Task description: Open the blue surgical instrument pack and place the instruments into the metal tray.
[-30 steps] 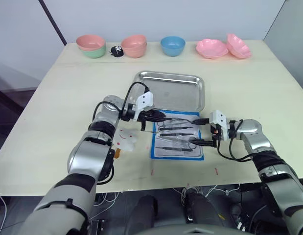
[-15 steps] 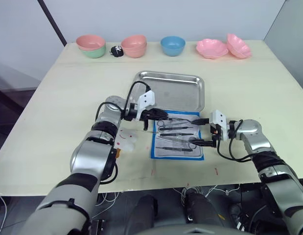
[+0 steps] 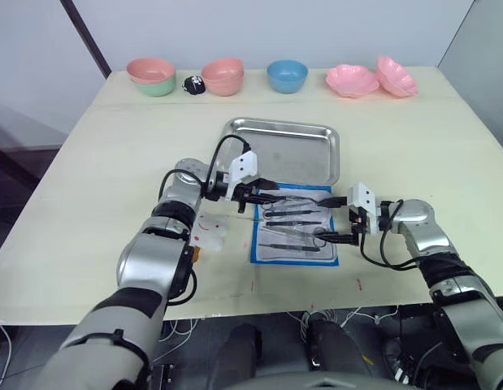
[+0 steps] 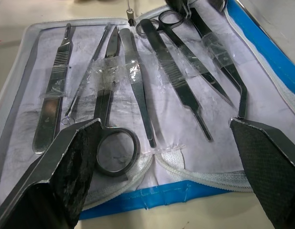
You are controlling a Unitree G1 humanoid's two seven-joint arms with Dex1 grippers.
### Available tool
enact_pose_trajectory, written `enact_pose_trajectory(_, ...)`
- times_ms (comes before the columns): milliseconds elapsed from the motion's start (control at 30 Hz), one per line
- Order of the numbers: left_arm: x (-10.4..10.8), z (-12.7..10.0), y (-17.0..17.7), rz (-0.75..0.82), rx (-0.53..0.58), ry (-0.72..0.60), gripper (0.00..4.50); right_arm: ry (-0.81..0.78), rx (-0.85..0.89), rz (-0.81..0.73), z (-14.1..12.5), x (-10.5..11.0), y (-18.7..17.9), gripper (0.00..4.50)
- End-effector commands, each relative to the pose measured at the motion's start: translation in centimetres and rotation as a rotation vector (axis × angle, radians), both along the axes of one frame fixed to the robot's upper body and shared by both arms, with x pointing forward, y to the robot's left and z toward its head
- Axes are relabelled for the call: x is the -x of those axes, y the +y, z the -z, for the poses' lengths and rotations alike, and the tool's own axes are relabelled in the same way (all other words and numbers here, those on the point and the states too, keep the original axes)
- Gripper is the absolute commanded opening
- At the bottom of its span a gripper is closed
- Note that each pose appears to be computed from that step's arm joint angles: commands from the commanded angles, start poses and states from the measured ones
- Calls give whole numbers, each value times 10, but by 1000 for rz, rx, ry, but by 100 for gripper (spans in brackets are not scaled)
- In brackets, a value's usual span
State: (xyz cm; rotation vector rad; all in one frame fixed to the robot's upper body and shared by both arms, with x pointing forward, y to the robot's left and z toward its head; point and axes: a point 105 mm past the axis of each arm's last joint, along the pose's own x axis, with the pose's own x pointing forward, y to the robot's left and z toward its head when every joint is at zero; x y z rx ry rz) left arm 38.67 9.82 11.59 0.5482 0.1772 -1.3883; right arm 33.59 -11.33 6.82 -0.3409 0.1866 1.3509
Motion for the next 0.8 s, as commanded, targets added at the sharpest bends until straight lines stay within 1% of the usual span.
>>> enact_pose_trajectory(33, -5, -4, 0, -19, -31, -35, 159, 123, 91, -1, 38, 16, -5, 450)
enact_pose_trajectory(367, -9, 12, 2, -74, -121, -22, 159, 127, 93, -3, 40, 18, -4, 450)
enact_pose_trajectory(800, 0, 28, -1, -19, -206, 59, 159, 127, 91, -4, 39, 17, -2, 450)
